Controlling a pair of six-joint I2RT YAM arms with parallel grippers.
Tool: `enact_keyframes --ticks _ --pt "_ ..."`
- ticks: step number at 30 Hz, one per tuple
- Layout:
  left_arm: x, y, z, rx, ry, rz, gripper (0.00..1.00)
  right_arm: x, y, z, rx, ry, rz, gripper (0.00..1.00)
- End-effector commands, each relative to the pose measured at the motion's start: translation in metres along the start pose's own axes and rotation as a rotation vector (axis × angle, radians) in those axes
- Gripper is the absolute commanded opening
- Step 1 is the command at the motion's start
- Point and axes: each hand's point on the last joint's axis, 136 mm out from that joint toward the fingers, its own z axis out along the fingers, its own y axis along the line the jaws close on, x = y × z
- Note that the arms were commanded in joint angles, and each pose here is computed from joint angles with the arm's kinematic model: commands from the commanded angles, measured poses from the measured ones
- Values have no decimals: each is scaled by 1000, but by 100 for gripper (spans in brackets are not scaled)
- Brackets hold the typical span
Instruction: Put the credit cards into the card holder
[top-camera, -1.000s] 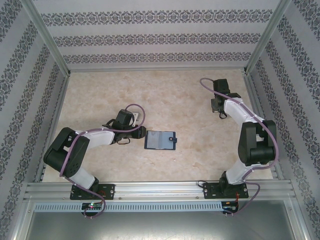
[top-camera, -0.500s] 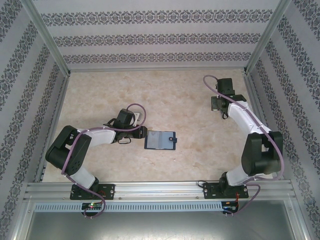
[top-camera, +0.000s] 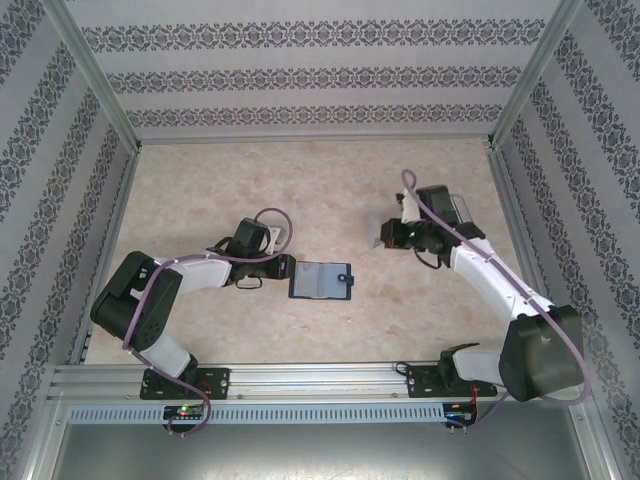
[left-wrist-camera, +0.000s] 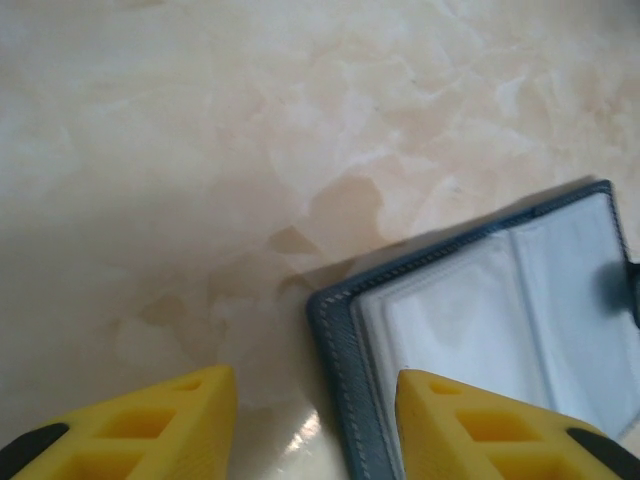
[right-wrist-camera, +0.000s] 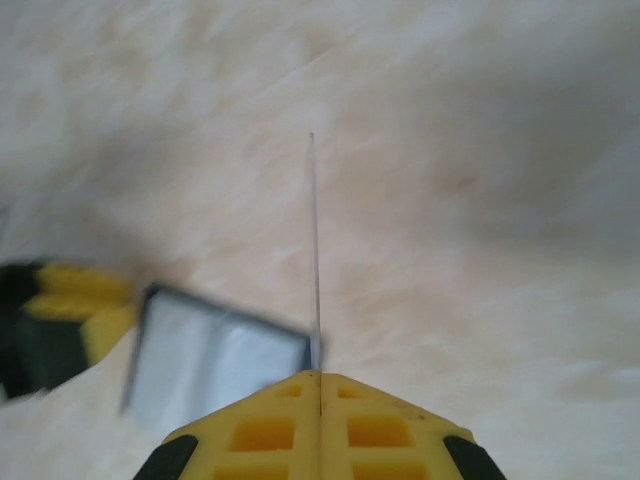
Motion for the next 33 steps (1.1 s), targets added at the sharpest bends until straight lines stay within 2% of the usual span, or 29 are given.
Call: enact_keyframes --ticks 1,4,7,10,16,23,33 --pt "9 -22 -9 93 47 -5 47 38 40 13 -288 157 126 0" --pt "17 -30 -5 126 95 16 46 64 47 32 -377 263 136 0" --pt "20 -27 -1 66 117 49 45 84 50 47 -423 362 151 0" --pt "22 -23 1 31 116 48 44 91 49 54 -440 398 165 0" --pt "27 -14 9 -7 148 16 31 104 35 71 -414 465 209 0" --pt "31 -10 12 -15 152 -2 24 109 28 83 -403 473 245 0" --pt "35 -9 14 -10 149 -23 19 100 21 104 -352 376 329 0"
